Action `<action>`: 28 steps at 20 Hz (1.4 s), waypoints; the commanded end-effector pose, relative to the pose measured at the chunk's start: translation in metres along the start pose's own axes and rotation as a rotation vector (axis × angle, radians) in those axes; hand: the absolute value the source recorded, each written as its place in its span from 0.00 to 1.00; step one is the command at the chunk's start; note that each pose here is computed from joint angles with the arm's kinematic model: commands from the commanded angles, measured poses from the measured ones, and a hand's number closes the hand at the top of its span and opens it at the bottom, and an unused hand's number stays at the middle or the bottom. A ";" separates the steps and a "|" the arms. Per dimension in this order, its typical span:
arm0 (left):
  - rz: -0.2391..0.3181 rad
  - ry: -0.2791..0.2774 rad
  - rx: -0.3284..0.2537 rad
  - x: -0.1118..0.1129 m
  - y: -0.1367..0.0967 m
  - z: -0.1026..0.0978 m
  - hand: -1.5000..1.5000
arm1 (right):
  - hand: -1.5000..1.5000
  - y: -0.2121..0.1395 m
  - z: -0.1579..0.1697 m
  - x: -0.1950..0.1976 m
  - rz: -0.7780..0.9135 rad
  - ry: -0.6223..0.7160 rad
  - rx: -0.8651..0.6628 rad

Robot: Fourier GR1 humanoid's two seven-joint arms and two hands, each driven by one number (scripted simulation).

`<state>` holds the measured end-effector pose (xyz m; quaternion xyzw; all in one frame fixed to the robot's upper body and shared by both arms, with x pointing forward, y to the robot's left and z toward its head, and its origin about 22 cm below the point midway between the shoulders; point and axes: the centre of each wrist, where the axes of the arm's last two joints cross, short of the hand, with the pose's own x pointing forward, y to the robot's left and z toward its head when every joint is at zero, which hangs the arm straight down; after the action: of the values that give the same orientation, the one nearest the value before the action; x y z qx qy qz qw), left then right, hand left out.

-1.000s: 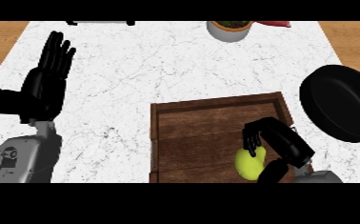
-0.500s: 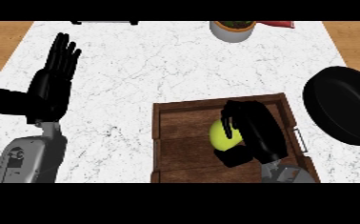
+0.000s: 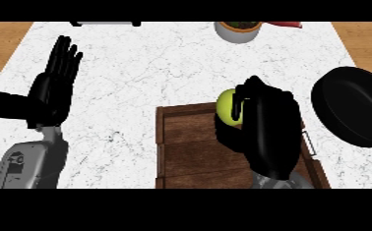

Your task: Pick the pear from the tray and place it in the pot

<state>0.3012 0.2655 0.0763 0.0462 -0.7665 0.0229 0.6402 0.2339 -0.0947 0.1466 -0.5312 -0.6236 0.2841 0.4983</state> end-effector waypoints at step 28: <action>-0.004 -0.018 0.012 0.015 0.004 0.000 0.50 | 1.00 -0.093 -0.076 -0.279 0.068 0.318 -0.185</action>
<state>0.2987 0.2684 0.0802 0.0524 -0.7708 0.0229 0.6345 0.2406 -0.3786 0.1772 -0.6397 -0.5398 0.1521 0.5256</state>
